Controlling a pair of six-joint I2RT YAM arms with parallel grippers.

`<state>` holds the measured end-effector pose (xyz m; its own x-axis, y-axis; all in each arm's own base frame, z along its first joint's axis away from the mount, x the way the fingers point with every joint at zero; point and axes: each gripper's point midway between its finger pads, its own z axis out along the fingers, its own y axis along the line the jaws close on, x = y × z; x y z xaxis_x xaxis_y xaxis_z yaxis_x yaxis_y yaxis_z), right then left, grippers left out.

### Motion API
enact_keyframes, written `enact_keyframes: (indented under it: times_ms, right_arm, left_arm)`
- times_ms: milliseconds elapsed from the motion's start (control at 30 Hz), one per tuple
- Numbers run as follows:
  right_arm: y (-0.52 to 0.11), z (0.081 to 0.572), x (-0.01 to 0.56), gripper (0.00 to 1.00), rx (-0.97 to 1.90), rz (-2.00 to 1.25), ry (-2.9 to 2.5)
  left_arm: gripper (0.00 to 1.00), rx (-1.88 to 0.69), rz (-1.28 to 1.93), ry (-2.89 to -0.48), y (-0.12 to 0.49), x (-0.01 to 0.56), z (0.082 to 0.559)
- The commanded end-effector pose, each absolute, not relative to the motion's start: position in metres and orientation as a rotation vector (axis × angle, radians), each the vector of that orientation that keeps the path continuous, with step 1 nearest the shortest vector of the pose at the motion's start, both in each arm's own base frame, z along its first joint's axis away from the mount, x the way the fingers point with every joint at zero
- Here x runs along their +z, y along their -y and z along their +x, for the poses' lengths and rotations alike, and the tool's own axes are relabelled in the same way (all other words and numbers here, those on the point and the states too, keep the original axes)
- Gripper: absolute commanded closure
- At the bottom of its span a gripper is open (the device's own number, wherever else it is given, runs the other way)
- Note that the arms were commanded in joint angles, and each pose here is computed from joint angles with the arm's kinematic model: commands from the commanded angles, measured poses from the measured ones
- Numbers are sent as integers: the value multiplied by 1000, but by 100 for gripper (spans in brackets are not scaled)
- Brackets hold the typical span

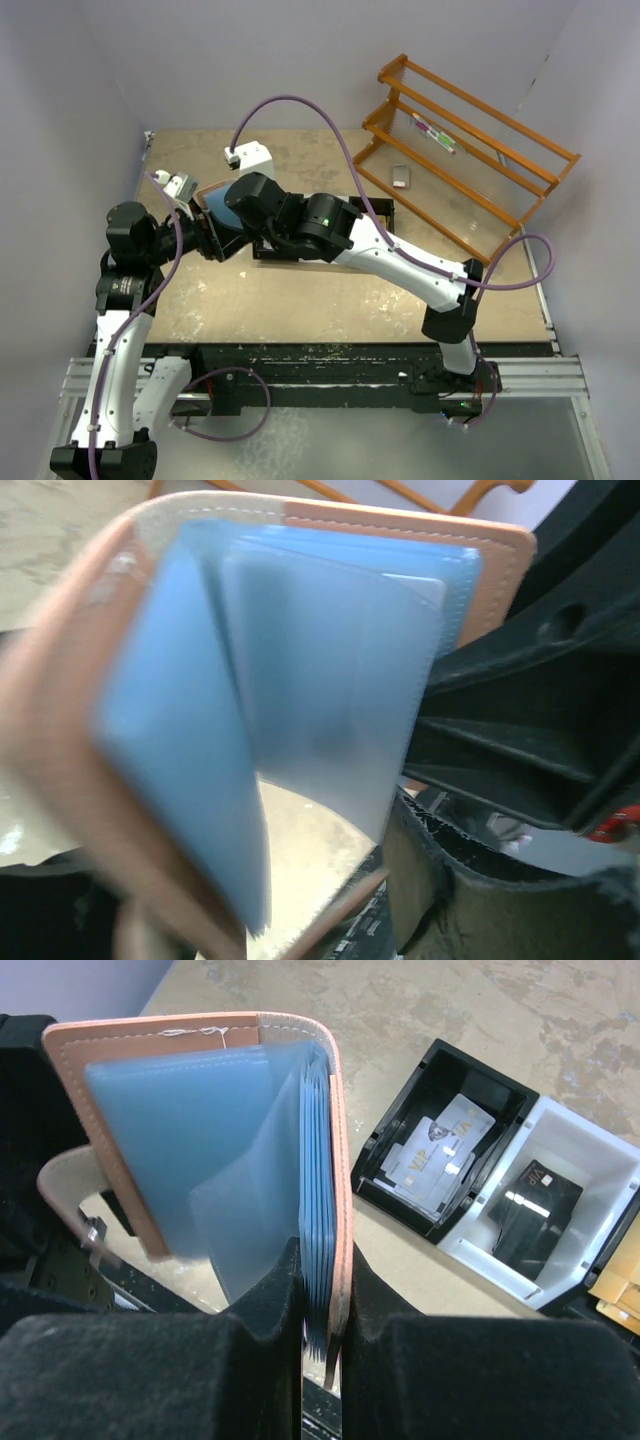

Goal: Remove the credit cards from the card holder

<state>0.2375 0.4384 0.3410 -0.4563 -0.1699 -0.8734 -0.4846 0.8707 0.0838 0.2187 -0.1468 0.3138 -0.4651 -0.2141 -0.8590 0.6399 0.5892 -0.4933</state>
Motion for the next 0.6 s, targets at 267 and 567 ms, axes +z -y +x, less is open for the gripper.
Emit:
enact_keyframes:
  times_ms: [267, 567]
  right_arm:
    - [-418, 217, 376, 100, 558, -456, -1973]
    - [-406, 221, 382, 100, 670, -419, -1966]
  left_arm:
    - [60, -685, 248, -1798, 107, 320, 244]
    - [44, -936, 273, -1746, 135, 351, 220]
